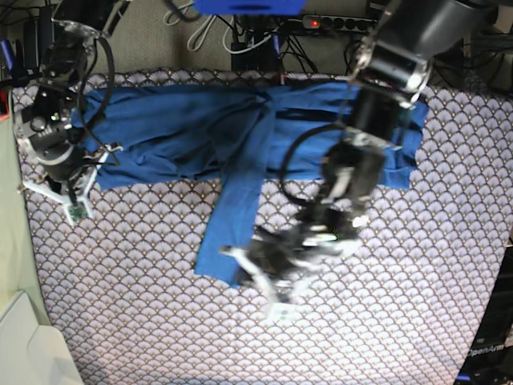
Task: Fold the T-shirt properly
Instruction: 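Reach the left gripper to the other sleeve's cuff and grasp it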
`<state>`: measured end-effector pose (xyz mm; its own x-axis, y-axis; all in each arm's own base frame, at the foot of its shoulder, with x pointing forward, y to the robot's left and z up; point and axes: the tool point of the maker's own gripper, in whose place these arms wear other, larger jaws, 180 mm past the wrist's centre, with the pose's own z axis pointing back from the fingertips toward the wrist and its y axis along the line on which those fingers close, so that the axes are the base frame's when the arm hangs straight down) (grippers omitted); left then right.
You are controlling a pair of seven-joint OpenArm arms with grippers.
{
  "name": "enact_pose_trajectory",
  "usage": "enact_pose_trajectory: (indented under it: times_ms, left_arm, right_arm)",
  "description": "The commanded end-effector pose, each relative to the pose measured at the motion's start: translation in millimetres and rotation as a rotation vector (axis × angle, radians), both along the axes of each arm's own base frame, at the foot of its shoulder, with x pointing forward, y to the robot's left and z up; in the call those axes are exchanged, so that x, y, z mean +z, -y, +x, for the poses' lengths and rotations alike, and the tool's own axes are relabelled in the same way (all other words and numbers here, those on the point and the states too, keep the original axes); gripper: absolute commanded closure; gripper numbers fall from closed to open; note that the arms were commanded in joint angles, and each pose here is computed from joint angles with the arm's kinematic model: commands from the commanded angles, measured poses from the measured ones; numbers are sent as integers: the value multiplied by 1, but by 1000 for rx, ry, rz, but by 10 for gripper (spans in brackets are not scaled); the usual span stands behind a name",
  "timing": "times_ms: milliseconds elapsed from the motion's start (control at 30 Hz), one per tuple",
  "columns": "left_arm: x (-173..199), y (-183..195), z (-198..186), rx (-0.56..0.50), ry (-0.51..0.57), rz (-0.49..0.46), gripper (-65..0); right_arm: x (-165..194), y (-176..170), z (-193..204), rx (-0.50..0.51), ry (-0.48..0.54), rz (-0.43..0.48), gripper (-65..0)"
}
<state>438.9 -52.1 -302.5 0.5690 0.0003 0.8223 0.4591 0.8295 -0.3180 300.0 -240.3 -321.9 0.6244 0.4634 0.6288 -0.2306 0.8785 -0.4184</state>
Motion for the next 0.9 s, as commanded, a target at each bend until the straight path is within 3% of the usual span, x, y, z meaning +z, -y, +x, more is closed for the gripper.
enact_pose_trajectory:
  times_ms: [0,100,233,433,667,767,867]
  left_arm:
    - [20,25,9,-36,70,-19,-51]
    - [4,64,15,-57,101,31,-52]
    - [-30,50,34,-21,126,136,-52]
    - [-33,52,53,18,138,52,-53]
    - [-35,61,54,-12,143,56,-54]
    - [-36,62,54,-5,135,37,-125]
    - [-43,63,49,-9,123,40,-271]
  right_arm:
    - [8,8,0,-19,24,-18,-10]
    - [5,10,-5,-28,12,-17,-10]
    - [-3,10,-15,-30,-16,-17,-10]
    - [-7,5,-17,-33,-23,1,-10]
    - [-10,-3,-16,-31,-22,26,-10]
    - [-11,-4,-17,-32,-25,27,-10]
    - [-11,-4,-17,-32,-25,27,-10]
